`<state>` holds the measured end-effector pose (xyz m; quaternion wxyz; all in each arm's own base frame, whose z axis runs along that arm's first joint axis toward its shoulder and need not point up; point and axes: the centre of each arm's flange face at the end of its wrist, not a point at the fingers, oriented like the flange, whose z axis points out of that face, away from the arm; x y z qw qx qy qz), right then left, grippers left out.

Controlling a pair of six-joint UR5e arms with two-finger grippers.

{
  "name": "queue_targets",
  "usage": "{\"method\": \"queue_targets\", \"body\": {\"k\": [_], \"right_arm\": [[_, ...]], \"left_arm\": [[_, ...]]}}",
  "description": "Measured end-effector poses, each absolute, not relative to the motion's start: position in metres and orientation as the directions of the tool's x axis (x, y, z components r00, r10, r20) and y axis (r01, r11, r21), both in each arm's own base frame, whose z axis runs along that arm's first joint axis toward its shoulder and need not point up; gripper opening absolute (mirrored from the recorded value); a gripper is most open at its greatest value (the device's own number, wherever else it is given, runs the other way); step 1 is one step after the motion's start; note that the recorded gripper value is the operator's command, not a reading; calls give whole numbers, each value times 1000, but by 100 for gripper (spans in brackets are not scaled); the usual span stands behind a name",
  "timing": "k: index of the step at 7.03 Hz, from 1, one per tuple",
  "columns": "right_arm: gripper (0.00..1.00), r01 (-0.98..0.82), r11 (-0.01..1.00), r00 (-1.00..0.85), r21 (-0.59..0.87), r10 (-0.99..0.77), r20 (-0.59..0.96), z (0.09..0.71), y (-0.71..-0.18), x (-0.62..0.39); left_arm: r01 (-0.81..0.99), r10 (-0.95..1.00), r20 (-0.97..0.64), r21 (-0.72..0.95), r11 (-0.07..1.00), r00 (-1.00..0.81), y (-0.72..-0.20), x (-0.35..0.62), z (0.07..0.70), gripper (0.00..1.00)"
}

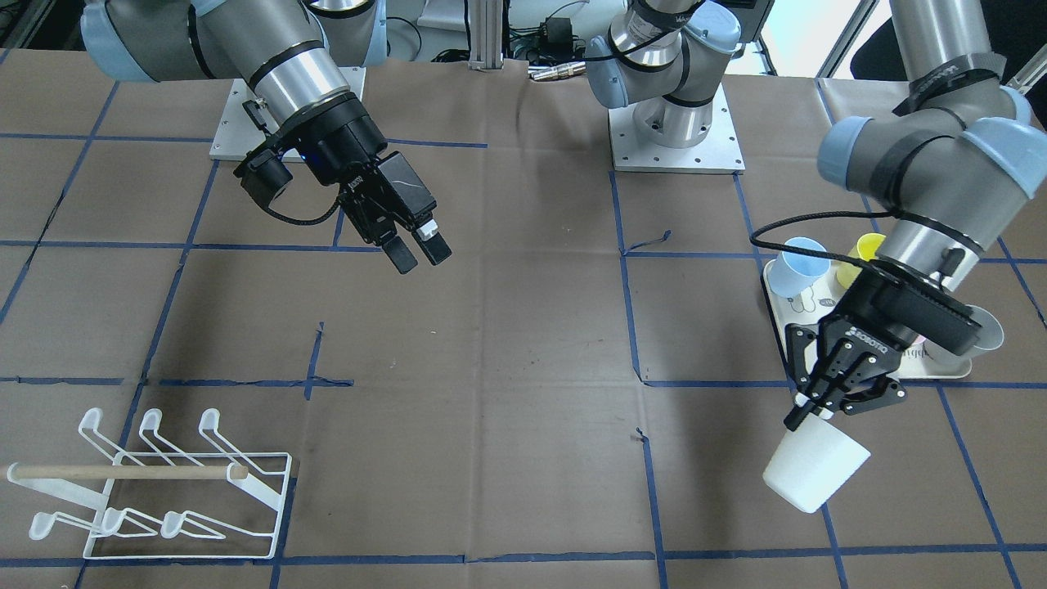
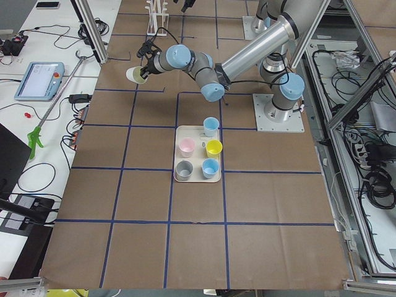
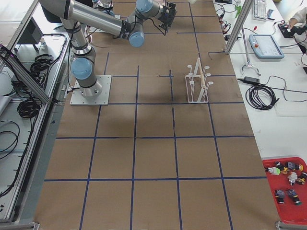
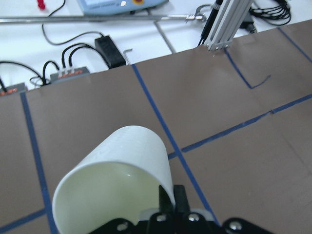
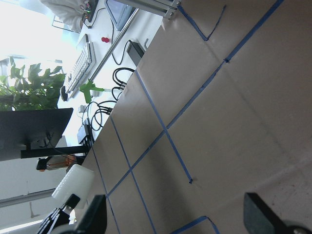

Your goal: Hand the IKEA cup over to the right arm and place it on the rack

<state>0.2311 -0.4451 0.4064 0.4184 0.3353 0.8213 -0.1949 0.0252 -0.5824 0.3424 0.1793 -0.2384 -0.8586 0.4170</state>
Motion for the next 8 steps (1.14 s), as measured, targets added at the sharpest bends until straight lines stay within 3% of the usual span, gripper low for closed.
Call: {"method": "queue_targets", "body": {"k": [3,6,8], "right_arm": [[100,750,659,-302,50,410,-861,388,-409,249],[100,775,609,-176,171,467,-866,383,-396,262],[100,774,606,-173,185,482,-859,378,-397,264]], "left_arm": [[225,741,65,-932,285,-669,-554,-60,285,0],[42,756,213,-952,302,-619,-524,-130,283,0],[13,732,268,-936,353,-626,-499,-162,285,0]]}}
